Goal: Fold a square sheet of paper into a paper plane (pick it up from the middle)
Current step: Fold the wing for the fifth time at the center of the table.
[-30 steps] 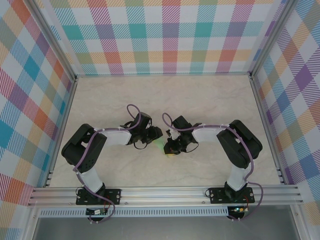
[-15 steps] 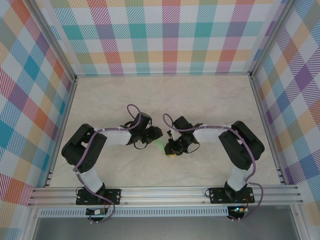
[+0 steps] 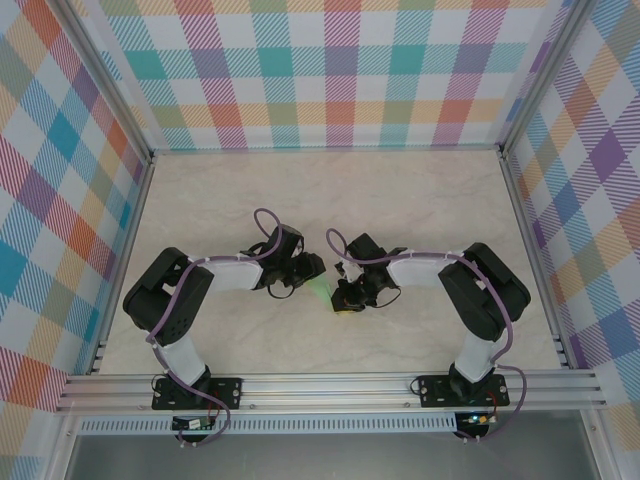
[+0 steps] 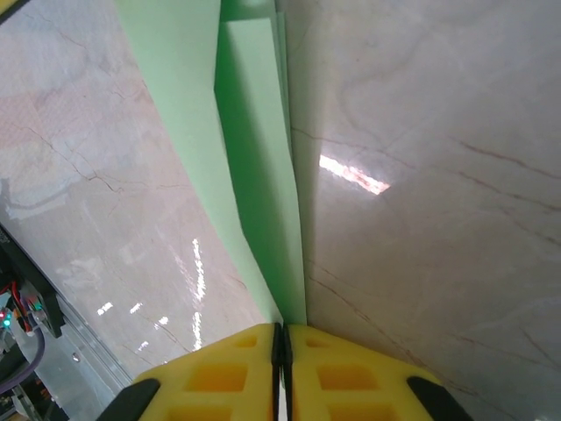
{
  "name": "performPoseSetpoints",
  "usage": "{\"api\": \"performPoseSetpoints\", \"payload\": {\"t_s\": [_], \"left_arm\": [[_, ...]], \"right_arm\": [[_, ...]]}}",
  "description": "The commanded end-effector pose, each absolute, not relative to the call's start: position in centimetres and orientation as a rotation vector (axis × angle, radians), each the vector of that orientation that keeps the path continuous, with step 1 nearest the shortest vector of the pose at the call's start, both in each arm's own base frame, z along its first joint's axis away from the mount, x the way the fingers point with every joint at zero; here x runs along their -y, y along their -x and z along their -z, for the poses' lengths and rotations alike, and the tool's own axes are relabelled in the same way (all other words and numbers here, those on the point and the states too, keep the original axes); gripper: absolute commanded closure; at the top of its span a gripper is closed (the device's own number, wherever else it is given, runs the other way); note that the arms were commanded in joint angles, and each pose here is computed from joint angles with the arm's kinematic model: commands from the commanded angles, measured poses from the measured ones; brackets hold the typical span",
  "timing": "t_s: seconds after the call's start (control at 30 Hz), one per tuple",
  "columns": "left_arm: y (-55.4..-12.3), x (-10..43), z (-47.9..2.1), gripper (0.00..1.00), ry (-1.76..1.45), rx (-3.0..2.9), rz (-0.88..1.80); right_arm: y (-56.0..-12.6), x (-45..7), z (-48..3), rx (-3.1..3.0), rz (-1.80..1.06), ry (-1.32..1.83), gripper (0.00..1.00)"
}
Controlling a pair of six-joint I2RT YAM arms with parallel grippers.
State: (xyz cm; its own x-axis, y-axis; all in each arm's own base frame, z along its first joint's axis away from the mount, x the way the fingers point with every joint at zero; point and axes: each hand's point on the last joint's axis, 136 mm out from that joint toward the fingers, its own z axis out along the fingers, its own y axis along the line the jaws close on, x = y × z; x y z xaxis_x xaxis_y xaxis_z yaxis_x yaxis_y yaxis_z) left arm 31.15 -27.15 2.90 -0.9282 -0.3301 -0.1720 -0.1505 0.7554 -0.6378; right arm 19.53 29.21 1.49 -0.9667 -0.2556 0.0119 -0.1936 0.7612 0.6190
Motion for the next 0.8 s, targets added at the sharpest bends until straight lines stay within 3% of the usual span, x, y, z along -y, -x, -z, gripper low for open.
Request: {"api": "performPoseSetpoints", "payload": {"t_s": [0.0,0.3,0.47,0.6,0.77], "left_arm": [[-30.3,26.21,-1.24,0.6,0.381,-2.748,0.845],[-30.36,26.28,-1.31,0.6,0.379,-2.748,0.846],[-30.24,26.15,-1.1,0.6,0.382,-2.755,0.838],[-30.25,26.13,-1.15,0.6,0.381,-2.754,0.836],[-30.27,26.07,-1.09,0.6,0.379,-2.757,0.832]], "right_arm": [[-17.96,-27.96,-1.07,2.836,0.915,-0.38,0.84],[-17.8,-27.5,-0.88,2.843,0.879,-0.377,0.87],[-17.81,-27.33,-0.66,2.848,0.862,-0.373,0.94],[-17.59,-27.34,-0.5,2.836,0.866,-0.363,0.88],[-17.6,-27.25,-0.84,2.844,0.872,-0.376,0.89]]}}
